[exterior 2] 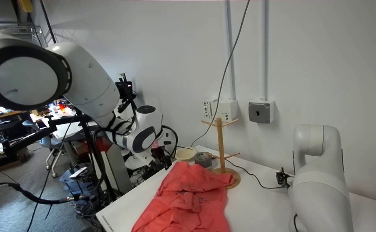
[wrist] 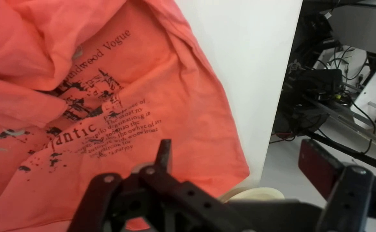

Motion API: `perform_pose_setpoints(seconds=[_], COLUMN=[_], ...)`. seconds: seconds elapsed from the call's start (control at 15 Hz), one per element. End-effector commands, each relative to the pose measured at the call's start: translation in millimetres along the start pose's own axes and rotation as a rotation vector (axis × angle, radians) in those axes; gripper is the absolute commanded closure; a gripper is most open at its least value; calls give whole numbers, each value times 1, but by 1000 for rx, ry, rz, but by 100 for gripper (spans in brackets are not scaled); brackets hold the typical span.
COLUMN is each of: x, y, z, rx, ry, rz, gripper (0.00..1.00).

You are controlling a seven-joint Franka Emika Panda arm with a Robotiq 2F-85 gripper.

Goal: Position the sweater's sleeves on its chest

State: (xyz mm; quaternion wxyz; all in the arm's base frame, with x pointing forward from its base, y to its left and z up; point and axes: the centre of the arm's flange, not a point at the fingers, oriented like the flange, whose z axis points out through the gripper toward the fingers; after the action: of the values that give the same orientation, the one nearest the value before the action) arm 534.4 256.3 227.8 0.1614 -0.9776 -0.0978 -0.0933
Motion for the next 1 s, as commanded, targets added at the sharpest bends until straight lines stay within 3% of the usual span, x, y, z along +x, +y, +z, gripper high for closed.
perform_pose_setpoints(seconds=[0.0,0.4,0.73,0.93], x=[0,-9,-28,-50], y=[1,-12,-18,-17], z=[-14,-70,-115,-127], rx=[-61,-144,-250,-272], ry=[-23,-48,-50,-37], rz=[-4,-72,-267,-313], gripper=[0,0,0,0])
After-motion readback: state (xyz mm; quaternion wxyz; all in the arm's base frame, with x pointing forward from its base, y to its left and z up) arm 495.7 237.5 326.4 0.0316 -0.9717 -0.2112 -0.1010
